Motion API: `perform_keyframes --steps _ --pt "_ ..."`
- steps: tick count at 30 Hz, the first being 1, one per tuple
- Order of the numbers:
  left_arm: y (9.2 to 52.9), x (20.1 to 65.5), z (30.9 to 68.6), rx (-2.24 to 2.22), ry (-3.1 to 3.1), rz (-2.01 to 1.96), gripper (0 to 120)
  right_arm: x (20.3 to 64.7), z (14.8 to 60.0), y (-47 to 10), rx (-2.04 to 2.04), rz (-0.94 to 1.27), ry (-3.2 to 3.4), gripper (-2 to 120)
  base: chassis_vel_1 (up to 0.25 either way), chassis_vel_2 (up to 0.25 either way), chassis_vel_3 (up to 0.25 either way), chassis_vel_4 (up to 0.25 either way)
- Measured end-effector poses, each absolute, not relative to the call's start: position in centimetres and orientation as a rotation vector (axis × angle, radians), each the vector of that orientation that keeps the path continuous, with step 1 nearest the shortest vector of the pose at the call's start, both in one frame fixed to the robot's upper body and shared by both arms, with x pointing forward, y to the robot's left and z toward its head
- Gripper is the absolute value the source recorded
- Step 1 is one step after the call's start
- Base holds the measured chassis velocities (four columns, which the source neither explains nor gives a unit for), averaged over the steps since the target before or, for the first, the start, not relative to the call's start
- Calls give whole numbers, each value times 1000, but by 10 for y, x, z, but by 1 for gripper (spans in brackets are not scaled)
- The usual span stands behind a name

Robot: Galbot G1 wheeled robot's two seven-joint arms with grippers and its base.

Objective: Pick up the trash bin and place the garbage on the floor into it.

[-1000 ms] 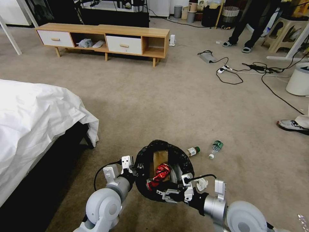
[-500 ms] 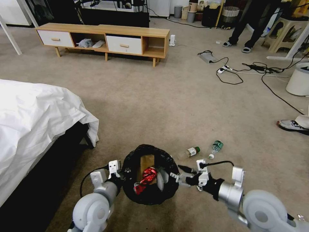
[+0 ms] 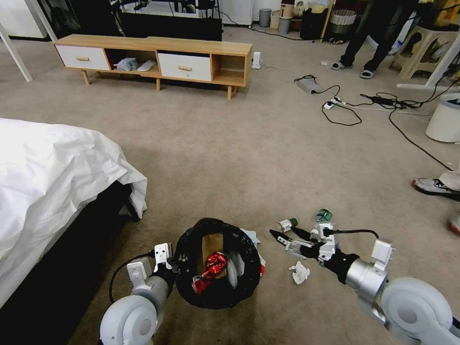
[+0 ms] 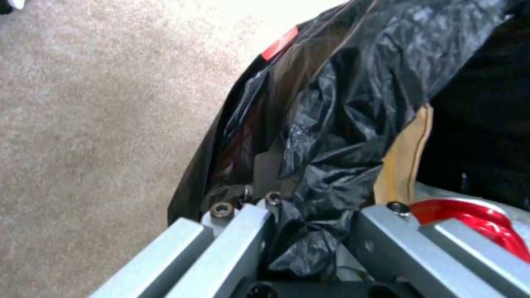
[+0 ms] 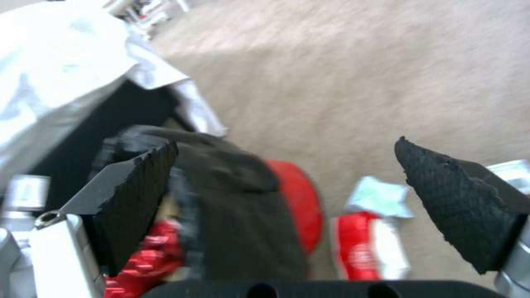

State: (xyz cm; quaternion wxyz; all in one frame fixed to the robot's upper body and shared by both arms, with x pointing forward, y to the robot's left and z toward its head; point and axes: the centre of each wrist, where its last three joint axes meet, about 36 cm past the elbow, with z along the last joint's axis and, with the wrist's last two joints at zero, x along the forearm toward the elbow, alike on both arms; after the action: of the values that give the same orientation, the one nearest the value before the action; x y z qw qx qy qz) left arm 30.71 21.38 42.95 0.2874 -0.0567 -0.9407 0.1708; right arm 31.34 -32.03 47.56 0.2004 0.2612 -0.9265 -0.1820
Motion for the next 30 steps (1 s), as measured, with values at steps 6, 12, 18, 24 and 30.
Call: perform_keyframes --steps 6,12,18,24,30 --pt "212 306 431 -160 -2515 457 0 313 448 -338 558 -415 -2688 100 0 0 0 0" --pt "212 307 433 -162 -2526 451 0 310 428 -345 420 -367 -2728 100 0 0 0 0" --pt "213 308 434 -147 -2544 434 0 308 418 -348 354 -345 -2748 100 0 0 0 0" --pt "209 307 432 -143 -2547 432 0 305 414 -347 343 -350 -2762 100 0 0 0 0" --pt "207 307 430 -143 -2543 429 0 300 411 -344 336 -355 -2772 100 0 0 0 0"
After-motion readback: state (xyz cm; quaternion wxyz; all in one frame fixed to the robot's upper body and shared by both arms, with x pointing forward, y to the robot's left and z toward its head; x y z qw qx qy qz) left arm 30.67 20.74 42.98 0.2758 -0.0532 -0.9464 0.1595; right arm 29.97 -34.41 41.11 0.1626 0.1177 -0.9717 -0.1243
